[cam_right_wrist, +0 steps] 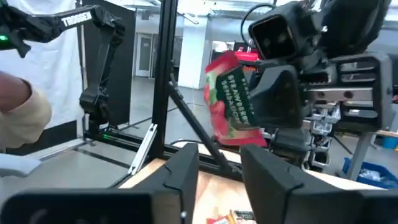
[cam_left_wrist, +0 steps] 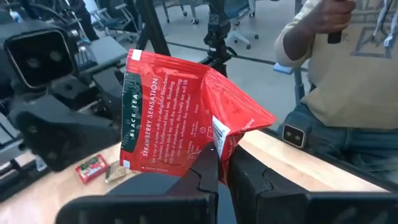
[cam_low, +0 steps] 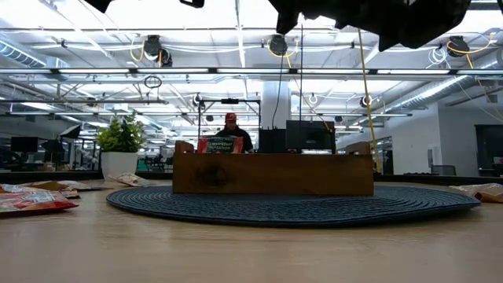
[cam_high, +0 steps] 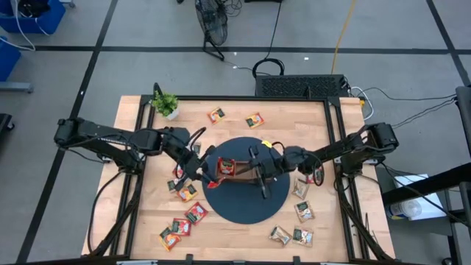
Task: Pick & Place Tea
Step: Put the red tea bag into the left section of the wooden organizer
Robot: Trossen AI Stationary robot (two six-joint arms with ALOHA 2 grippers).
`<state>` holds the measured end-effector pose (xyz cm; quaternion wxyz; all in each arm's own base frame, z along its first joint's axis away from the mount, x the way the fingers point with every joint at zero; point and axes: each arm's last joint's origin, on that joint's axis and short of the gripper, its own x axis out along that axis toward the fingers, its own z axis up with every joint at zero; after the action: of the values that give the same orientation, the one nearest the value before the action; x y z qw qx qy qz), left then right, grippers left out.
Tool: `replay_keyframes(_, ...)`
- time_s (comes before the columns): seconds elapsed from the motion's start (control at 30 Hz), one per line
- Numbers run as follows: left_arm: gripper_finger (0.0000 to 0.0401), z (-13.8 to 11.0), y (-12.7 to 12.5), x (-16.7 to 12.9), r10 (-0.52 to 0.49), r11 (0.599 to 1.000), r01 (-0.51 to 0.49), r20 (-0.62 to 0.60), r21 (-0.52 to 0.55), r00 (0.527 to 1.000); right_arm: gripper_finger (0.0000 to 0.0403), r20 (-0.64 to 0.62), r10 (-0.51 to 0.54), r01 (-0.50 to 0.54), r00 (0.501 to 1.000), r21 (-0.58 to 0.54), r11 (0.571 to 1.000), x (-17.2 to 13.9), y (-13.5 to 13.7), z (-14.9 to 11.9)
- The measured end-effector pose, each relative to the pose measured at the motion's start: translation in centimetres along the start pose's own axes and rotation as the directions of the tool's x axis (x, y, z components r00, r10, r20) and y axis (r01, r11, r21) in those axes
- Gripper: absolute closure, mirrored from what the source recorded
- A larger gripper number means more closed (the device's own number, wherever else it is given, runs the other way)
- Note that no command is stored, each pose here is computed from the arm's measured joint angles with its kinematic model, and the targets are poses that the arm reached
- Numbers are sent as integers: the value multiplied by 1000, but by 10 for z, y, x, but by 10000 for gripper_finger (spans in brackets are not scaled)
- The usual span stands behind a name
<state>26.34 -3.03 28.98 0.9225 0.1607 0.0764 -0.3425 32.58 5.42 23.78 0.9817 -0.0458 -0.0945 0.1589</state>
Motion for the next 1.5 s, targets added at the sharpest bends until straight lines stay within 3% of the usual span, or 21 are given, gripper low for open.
replay_keyframes(0.3,384,-3,3,6,4,1000,-4,11,-28,1000,230,4,-32,32,999,-5,999,7,-14,8)
replay_keyframes(0.93,384,-11,19,10,13,999,-11,63,-41,998,245,-43,-22,22,999,3,1000,8,-14,2)
replay_keyframes(1.1,384,-14,22,13,13,998,-10,64,-57,998,261,-29,51,-51,998,6,999,8,-12,4)
replay_keyframes(1.3,384,-18,22,16,6,997,-1,57,-75,998,289,-24,53,-53,998,2,999,9,-13,5)
replay_keyframes(1.5,384,-16,24,14,15,998,-10,66,-68,998,365,-23,50,-50,998,-28,998,9,-13,5)
